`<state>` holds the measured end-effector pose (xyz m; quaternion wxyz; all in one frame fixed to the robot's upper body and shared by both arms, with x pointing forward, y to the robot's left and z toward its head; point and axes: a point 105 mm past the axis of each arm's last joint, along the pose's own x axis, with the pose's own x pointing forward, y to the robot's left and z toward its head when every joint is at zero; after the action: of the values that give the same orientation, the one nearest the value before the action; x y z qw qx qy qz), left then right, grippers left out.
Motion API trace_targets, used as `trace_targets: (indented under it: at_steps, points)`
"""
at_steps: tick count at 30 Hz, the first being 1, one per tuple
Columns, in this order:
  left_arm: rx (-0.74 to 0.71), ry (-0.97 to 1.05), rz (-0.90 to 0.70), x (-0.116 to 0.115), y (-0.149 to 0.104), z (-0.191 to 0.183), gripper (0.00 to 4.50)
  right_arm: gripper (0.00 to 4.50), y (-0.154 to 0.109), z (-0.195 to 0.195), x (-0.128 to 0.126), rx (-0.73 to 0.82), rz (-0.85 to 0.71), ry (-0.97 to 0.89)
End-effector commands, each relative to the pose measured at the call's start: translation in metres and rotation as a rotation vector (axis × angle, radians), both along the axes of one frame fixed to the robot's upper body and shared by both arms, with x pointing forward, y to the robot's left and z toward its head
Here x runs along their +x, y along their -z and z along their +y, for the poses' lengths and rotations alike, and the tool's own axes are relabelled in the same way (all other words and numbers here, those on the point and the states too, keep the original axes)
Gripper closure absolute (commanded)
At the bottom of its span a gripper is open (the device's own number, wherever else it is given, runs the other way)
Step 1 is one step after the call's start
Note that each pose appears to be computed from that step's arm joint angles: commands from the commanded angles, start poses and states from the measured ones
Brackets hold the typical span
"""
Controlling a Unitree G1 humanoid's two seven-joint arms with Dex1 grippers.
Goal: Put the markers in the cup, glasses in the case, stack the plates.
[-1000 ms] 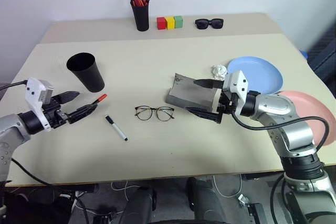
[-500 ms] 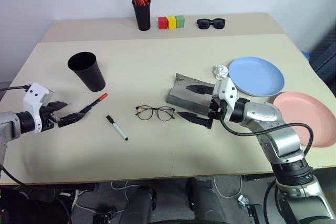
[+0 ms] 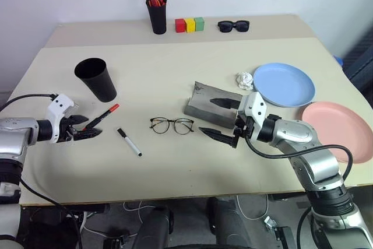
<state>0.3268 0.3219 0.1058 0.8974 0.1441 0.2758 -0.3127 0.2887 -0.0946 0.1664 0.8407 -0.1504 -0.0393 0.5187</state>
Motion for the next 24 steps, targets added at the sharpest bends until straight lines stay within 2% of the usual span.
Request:
trace_targets:
  at_steps: [1,4,5,9,12,19,24]
  points:
    - [-0.011,0.031,-0.004,0.002,0.003,-0.006,2.80,0.00,-0.013,-0.002,-0.004,0.009,-0.047,0.001]
    - [-0.012,0.049,0.008,0.001,0.003,-0.008,4.38,0.00,-0.010,-0.001,-0.004,-0.002,-0.044,0.004]
    - [-0.016,0.054,0.010,0.000,0.002,-0.007,4.45,0.00,-0.011,-0.001,-0.004,0.000,-0.044,0.003]
    - [-0.051,0.098,0.039,-0.012,-0.005,-0.010,4.45,0.00,-0.012,-0.001,-0.001,0.002,-0.046,0.005]
    - [-0.184,0.171,0.025,-0.023,-0.023,-0.027,4.45,0.00,-0.013,-0.001,0.000,0.001,-0.050,0.004]
    - [-0.361,0.205,-0.504,-0.013,-0.100,-0.048,4.45,0.00,-0.013,0.000,0.004,-0.001,-0.052,-0.003]
    - [-0.473,0.161,-0.741,-0.011,-0.133,-0.057,4.45,0.00,-0.014,0.002,0.007,-0.003,-0.059,-0.011]
